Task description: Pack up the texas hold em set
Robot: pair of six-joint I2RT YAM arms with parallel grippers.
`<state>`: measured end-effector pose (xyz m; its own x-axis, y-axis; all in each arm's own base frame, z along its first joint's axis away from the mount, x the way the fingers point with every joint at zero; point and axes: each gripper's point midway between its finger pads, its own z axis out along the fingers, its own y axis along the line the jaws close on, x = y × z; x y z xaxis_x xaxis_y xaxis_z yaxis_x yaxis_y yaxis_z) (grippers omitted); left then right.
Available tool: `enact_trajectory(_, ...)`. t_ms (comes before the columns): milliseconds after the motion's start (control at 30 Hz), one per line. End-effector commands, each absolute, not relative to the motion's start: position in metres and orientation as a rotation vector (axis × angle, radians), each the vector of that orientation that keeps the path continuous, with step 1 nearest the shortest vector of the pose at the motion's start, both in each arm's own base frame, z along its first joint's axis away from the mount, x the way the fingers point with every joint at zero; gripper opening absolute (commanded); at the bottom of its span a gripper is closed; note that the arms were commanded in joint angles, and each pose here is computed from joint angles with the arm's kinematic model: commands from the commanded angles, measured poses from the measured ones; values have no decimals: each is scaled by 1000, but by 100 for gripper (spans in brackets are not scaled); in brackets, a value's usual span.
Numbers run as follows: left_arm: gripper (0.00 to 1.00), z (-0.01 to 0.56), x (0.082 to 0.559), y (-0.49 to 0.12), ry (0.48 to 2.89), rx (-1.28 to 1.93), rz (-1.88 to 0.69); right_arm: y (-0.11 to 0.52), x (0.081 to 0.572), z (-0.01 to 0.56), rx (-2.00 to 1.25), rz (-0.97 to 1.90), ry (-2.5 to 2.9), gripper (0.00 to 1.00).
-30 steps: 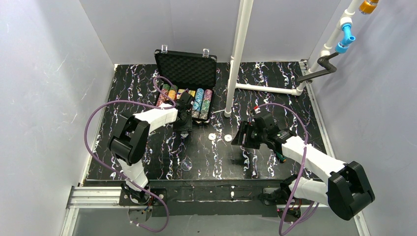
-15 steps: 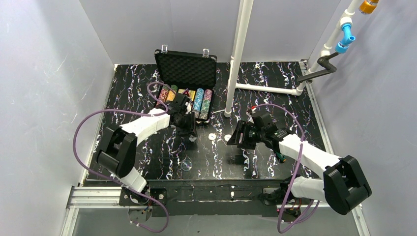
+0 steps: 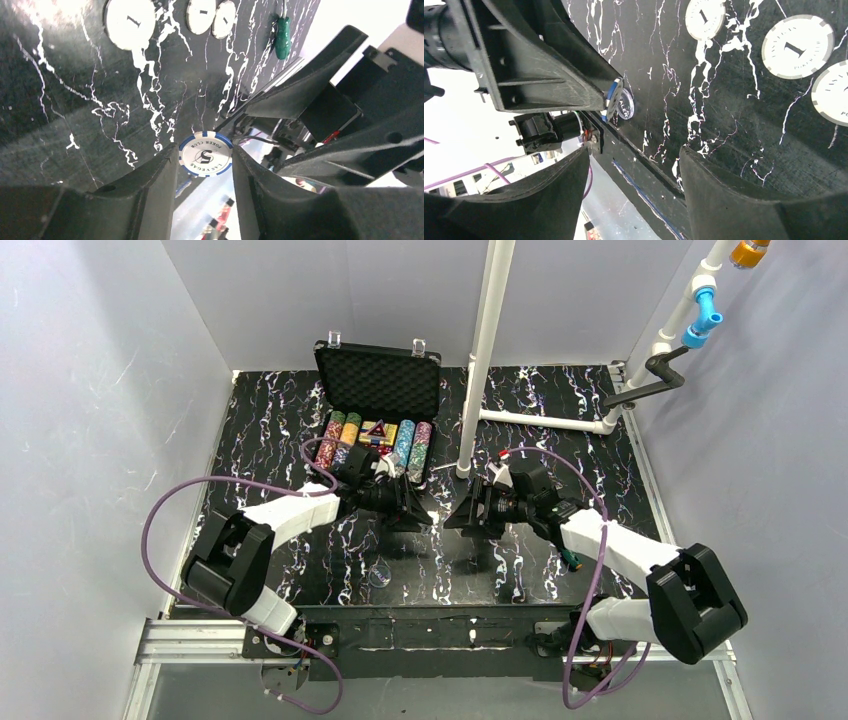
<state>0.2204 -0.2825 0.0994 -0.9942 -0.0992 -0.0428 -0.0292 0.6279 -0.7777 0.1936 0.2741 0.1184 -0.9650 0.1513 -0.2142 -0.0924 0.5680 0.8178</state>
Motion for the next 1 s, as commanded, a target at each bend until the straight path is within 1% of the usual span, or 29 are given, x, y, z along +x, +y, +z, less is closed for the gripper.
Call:
enact_trajectory(0, 11, 112, 217, -286, 2742, -402, -1411, 289, 197, 150, -83, 1392, 2404, 72)
enact_trajectory(33, 11, 110, 218, -287, 2732, -461, -1426, 293, 196, 149, -96, 1364, 2394, 70)
enact_trajectory(133, 11, 106, 220, -290, 2701, -619, -1490, 304, 194, 146, -142, 1259, 2354, 68)
enact_trajectory(200, 11, 107, 223, -292, 2677, -683, -1527, 308, 195, 144, -145, 1204, 2355, 65)
enact_trajectory(333, 11, 113, 223, -294, 2665, -680, -1544, 306, 202, 129, -88, 1039, 2413, 62)
enact_trajectory(367, 11, 114, 223, -294, 2664, -682, -1543, 306, 205, 127, -81, 1017, 2425, 60)
enact_trajectory(600, 11, 117, 223, -295, 2665, -682, -1548, 327, 209, 120, -107, 1048, 2452, 52)
enact_trajectory(767, 11, 119, 221, -297, 2671, -671, -1552, 326, 214, 116, -99, 1006, 2448, 44)
enact_trajectory(833, 11, 119, 219, -296, 2680, -674, -1542, 329, 214, 120, -132, 1040, 2411, 33)
enact_trajectory(867, 12, 118, 218, -295, 2688, -675, -1540, 331, 213, 122, -151, 1058, 2394, 20)
enact_trajectory(900, 15, 119, 217, -295, 2691, -673, -1536, 332, 212, 124, -173, 1082, 2381, 2)
enact_trajectory(967, 26, 123, 217, -293, 2682, -633, -1541, 328, 209, 125, -207, 1089, 2362, 1)
